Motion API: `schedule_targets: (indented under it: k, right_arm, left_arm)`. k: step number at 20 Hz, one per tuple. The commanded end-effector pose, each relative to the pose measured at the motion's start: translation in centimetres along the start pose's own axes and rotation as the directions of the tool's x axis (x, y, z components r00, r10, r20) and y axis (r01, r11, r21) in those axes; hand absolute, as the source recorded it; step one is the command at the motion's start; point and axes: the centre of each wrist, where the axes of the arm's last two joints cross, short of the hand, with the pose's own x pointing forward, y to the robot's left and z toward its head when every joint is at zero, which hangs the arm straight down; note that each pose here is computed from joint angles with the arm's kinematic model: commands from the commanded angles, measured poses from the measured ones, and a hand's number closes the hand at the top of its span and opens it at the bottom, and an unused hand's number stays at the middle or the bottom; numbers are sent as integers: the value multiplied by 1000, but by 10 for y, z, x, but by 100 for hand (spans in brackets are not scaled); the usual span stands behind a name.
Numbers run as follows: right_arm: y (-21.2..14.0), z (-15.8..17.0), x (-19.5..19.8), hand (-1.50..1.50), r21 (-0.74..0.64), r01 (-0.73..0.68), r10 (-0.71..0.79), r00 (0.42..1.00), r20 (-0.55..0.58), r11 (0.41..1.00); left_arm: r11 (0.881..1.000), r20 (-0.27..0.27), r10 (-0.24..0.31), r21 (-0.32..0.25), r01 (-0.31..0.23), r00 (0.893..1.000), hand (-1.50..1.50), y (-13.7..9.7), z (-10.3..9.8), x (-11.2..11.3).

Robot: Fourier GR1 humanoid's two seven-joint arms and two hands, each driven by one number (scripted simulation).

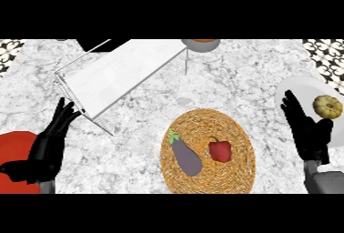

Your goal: Pick the bell pepper from the placemat and place it in the tiered shelf

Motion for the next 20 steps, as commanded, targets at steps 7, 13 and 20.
schedule_targets:
  k: [7, 13, 20]
  right_arm:
    - [-112, 37, 9, 150, -368, -471, 524, 850, 56, 802]
    - [-86, 86, -34, -150, -329, -77, 153, 966, 211, 941]
    - [-88, 131, -6, -150, -30, -211, 211, 943, 258, 977]
  left_arm:
    - [998, -456, 51, 41, -36, 889, 0, 14, 29, -43]
    - [997, -531, 52, -25, -77, 846, 0, 12, -11, -37]
    - [996, -545, 38, -43, -73, 838, 0, 5, -21, -35]
